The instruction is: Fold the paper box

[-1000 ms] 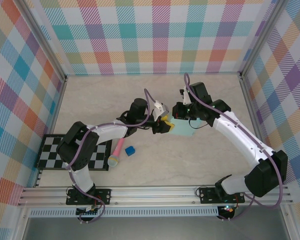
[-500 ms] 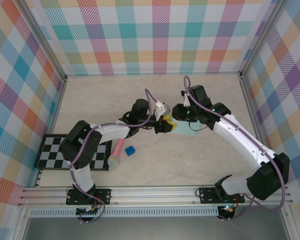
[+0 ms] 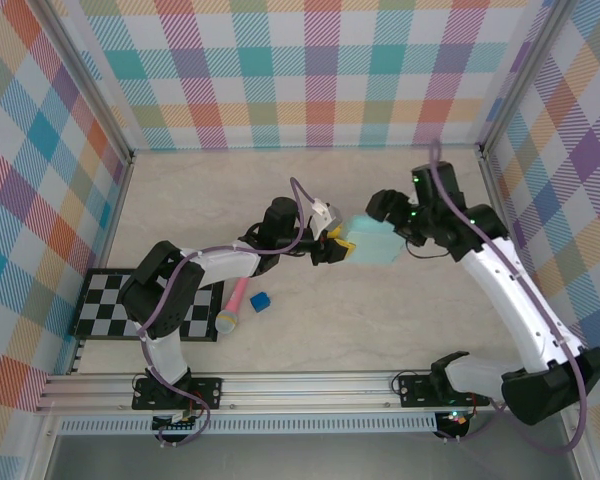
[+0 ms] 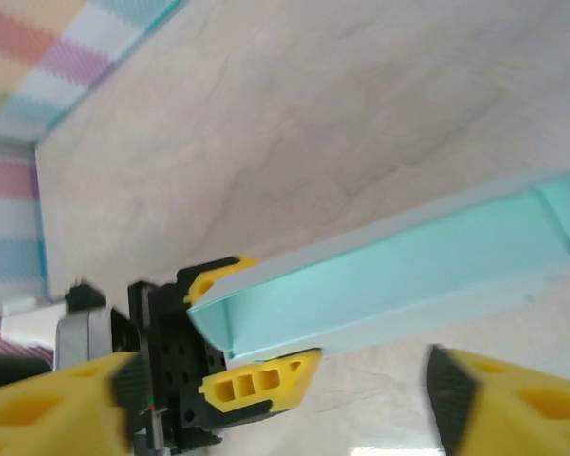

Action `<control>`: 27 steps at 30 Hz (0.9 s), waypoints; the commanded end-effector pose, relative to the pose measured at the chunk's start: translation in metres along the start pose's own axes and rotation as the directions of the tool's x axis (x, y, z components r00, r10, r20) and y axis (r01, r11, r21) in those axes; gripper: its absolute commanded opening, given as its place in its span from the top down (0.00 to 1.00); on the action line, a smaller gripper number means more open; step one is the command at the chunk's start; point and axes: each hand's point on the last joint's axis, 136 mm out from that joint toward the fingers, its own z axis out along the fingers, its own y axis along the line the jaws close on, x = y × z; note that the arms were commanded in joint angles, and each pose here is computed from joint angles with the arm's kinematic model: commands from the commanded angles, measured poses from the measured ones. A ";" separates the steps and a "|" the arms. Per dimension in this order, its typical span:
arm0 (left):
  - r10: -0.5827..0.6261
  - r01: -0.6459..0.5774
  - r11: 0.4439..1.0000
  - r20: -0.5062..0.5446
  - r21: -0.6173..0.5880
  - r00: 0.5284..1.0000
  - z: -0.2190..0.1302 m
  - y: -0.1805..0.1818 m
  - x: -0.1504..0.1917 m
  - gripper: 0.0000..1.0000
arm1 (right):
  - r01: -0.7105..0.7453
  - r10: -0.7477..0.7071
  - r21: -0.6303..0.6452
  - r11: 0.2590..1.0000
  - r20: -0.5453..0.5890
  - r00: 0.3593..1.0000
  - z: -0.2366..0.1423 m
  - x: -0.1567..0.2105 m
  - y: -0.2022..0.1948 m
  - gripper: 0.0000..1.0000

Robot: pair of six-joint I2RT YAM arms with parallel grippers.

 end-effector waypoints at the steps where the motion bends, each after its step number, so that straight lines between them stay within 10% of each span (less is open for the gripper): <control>1: 0.101 -0.101 0.995 0.085 -0.006 0.991 -0.002 -0.006 -0.036 0.87 | -0.407 0.409 0.055 0.912 -0.037 0.912 -0.007 0.006 -0.031 0.14; 9: 0.098 -0.098 0.995 0.102 -0.012 0.990 -0.002 -0.008 -0.042 0.87 | -0.730 0.735 0.133 0.670 -0.251 0.630 0.049 0.024 -0.029 0.04; 27: -0.132 0.163 0.981 0.255 -0.102 0.958 0.001 0.018 -0.059 0.87 | -0.784 0.795 0.142 0.605 -0.050 0.604 0.073 0.023 -0.061 0.26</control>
